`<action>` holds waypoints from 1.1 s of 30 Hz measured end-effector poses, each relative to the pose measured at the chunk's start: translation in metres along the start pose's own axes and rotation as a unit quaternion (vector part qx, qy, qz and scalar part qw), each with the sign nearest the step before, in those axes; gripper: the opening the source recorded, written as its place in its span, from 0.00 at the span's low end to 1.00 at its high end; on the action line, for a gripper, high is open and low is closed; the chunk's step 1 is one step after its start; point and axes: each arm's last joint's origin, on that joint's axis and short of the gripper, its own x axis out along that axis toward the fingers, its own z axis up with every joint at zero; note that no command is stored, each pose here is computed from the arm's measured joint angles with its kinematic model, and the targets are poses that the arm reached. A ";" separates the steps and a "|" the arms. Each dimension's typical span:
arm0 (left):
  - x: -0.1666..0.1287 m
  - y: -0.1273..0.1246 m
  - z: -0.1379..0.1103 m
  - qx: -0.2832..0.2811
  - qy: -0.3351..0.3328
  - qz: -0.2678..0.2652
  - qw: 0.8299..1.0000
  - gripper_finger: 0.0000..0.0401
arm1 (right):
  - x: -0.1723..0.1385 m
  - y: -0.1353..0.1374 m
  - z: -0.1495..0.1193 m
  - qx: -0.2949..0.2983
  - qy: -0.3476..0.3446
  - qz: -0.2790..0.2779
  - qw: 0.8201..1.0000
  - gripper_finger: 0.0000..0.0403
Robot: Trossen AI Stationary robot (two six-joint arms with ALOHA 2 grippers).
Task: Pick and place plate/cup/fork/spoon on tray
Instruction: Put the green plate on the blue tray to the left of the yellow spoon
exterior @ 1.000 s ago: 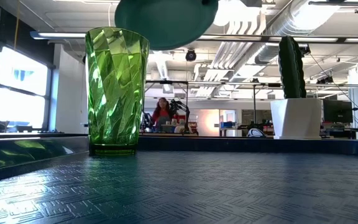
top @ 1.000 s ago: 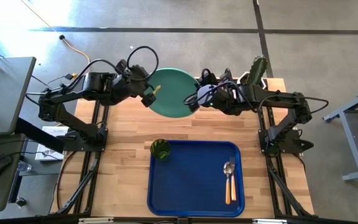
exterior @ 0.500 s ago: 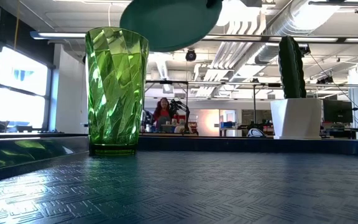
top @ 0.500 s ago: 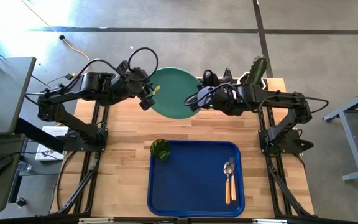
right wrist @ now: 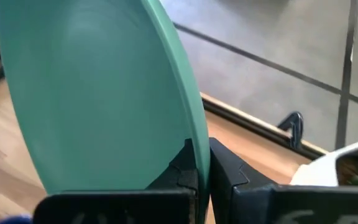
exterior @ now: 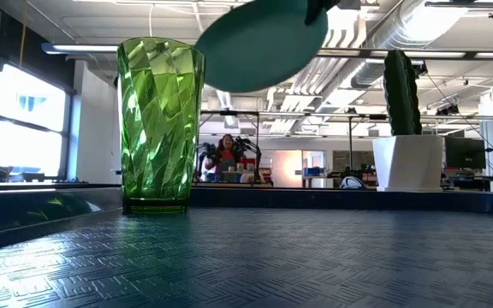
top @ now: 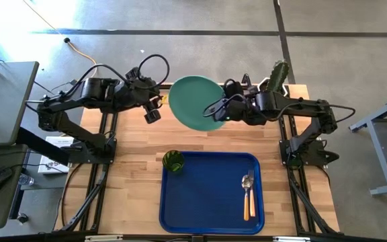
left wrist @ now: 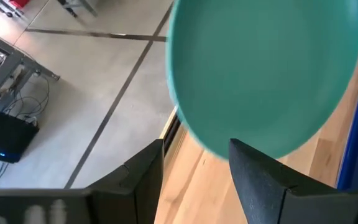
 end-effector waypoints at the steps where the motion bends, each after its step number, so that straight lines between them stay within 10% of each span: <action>1: -0.001 0.000 0.000 0.001 0.000 0.000 1.000 0.42 | 0.000 -0.001 -0.001 -0.001 0.007 -0.004 1.000 0.00; 14: -0.003 0.003 -0.007 0.010 0.022 0.001 1.000 0.42 | -0.003 -0.016 -0.017 -0.122 0.125 -0.015 0.985 0.00; 33: -0.003 0.002 -0.007 -0.003 0.022 -0.001 1.000 0.42 | -0.017 -0.043 -0.006 -0.268 0.180 0.106 0.941 0.00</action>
